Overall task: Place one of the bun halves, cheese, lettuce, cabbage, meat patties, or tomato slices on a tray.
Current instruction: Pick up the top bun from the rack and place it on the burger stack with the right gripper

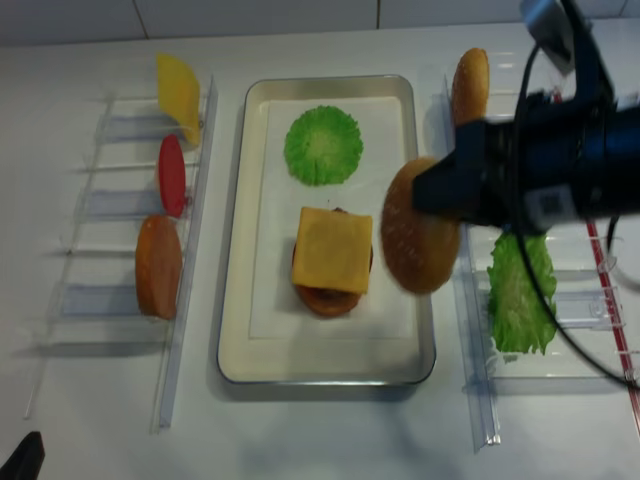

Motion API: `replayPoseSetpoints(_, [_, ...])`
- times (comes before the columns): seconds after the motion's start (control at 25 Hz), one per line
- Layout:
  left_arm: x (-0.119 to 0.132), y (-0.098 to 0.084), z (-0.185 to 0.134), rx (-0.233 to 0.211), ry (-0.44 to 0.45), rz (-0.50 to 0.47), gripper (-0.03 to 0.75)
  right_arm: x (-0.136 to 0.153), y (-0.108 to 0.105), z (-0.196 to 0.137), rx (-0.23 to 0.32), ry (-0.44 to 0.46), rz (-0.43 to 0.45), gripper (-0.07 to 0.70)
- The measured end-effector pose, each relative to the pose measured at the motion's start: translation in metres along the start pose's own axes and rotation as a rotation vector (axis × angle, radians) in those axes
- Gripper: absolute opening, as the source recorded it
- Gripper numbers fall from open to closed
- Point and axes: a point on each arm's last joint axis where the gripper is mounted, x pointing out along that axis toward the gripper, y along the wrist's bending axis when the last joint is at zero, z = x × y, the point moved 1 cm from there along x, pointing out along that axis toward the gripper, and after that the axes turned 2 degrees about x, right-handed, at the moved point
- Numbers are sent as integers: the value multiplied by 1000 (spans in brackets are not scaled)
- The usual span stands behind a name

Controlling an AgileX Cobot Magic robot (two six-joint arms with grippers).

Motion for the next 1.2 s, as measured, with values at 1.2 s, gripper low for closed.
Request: replayPoseSetpoints(1.2, [0, 0, 0, 0, 0, 0, 533, 74, -66, 4, 252, 0, 245, 261])
